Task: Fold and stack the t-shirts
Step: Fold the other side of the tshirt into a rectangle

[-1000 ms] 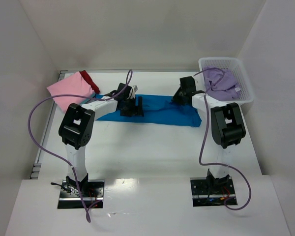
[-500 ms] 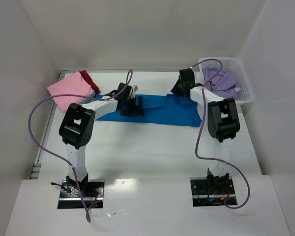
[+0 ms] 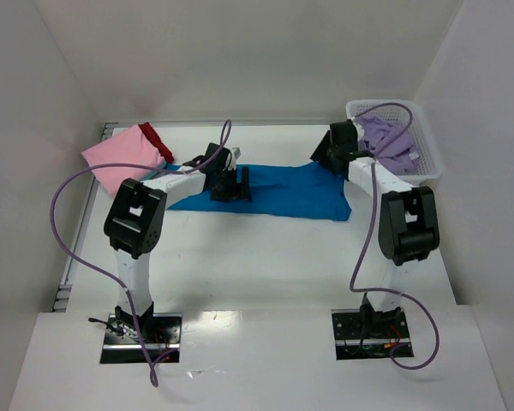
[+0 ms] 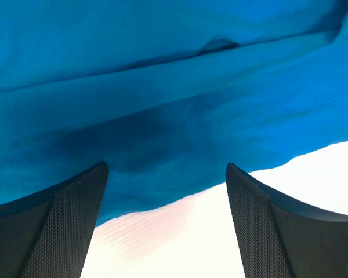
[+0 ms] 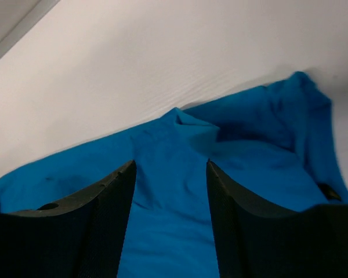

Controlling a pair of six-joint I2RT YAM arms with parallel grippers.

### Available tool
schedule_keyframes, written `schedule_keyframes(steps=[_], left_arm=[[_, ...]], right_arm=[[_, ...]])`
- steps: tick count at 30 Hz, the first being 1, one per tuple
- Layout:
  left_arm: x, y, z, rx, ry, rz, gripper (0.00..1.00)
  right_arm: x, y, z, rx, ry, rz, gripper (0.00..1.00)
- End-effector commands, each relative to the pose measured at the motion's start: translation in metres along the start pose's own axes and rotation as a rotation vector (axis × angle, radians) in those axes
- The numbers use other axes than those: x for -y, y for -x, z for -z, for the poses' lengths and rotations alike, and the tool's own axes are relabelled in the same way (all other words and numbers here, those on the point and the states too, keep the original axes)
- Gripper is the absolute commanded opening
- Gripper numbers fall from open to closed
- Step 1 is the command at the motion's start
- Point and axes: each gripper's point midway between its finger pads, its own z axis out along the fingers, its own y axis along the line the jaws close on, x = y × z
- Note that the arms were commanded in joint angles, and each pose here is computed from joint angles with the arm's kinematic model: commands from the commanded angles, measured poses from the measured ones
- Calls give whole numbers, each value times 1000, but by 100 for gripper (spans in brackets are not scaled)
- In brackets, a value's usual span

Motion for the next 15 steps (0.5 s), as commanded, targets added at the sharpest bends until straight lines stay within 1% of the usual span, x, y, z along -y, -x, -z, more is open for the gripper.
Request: schedule_keyframes(steps=[1, 2, 3, 4, 5, 9, 13, 14, 15], left_arm=[[-7, -11, -14, -49, 6, 17, 90], [-7, -11, -14, -49, 6, 17, 90], [-7, -11, -14, -49, 6, 17, 90], [-6, -9, -13, -49, 6, 17, 90], [-6, -9, -13, -49, 6, 17, 90], [-7, -12, -12, -59, 10, 20, 90], [-7, -12, -12, -59, 10, 20, 90], [-7, -12, -12, -59, 10, 20, 90], [-7, -12, -12, -59, 10, 20, 90]], right_arm=[[3, 25, 26, 108, 8, 5, 58], [10, 24, 24, 104, -5, 0, 56], [16, 13, 18, 73, -13, 4, 54], [18, 7, 15, 51, -17, 6, 49], [25, -3, 8, 27, -36, 10, 47], [31, -15, -8, -7, -52, 14, 39], [35, -24, -22, -33, -59, 36, 37], [35, -16, -25, -20, -58, 38, 37], [38, -21, -34, -34, -69, 40, 37]])
